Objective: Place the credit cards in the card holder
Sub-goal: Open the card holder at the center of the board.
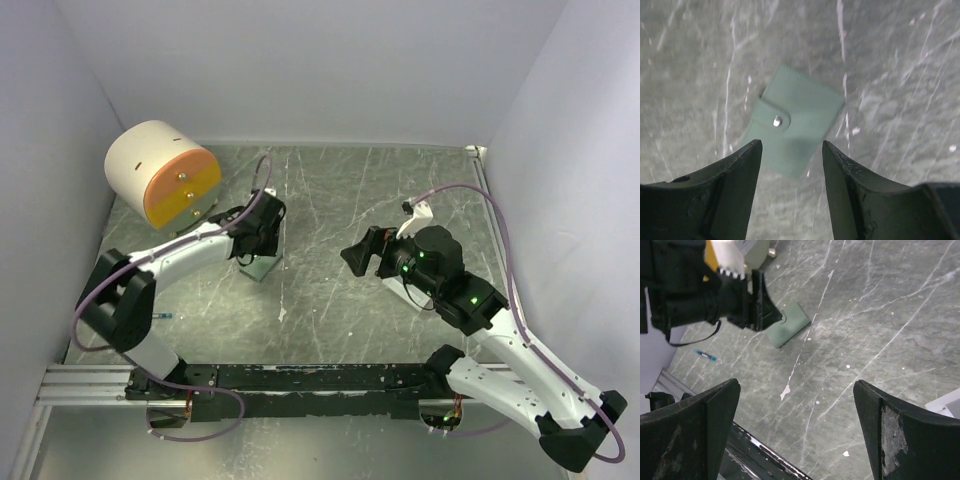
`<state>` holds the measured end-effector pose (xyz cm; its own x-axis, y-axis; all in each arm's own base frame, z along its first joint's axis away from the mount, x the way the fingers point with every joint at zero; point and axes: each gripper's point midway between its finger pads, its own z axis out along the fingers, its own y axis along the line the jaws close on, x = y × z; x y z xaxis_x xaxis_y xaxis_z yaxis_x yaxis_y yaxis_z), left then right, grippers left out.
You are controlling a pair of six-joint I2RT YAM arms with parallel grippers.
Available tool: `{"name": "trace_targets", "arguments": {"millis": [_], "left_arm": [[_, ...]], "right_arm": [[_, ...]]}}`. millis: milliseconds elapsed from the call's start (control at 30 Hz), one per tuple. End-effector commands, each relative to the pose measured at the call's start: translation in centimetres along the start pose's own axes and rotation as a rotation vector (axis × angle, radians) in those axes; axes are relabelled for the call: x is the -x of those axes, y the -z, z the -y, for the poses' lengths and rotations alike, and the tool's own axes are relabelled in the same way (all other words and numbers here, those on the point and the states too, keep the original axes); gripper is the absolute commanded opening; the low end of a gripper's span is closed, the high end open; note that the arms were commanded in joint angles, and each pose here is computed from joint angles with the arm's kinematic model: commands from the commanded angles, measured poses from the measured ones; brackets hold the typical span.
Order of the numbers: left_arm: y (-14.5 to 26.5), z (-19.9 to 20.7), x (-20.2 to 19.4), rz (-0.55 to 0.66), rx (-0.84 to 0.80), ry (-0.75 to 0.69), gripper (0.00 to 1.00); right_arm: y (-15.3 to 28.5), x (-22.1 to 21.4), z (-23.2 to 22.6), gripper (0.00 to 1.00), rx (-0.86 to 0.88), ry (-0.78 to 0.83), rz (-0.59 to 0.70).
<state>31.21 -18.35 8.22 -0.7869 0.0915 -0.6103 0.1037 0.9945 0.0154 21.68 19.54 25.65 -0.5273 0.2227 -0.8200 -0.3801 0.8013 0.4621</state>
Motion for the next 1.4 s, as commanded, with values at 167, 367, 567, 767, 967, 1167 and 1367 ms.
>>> {"name": "trace_targets", "arguments": {"millis": [167,367,567,767,967,1167,1367], "left_arm": [[-3.9,0.0,1.0,-0.057,0.013,-0.076,0.66],[-5.3,-0.4,-0.7,-0.108,0.023,-0.083,0.71],[-6.5,-0.1,-3.2,-0.207,-0.001,-0.097,0.67],[-4.4,2.4,-4.3,-0.246,-0.142,-0.086,0.59],[-3.9,2.9,-5.3,-0.235,-0.097,-0.15,0.48],[-3.5,4.3,-5.8,-0.248,-0.087,-0.198,0.35],[-3.1,4.4,-5.9,-0.246,-0.04,-0.234,0.26]], "right_arm": [[-0.4,0.1,-0.8,0.98,0.048,0.028,-0.005],[0.1,0.3,-0.6,0.98,0.044,0.048,0.007],[0.8,0.4,-0.3,0.98,0.034,0.051,0.02],[1.5,0.2,0.3,0.98,0.014,0.039,0.032],[1.4,-0.3,0.5,0.98,0.022,0.037,0.029],[1.2,-0.5,0.7,0.98,0.004,0.047,0.012],[1.2,-0.6,1.0,0.98,-0.006,0.049,0.017]]}}
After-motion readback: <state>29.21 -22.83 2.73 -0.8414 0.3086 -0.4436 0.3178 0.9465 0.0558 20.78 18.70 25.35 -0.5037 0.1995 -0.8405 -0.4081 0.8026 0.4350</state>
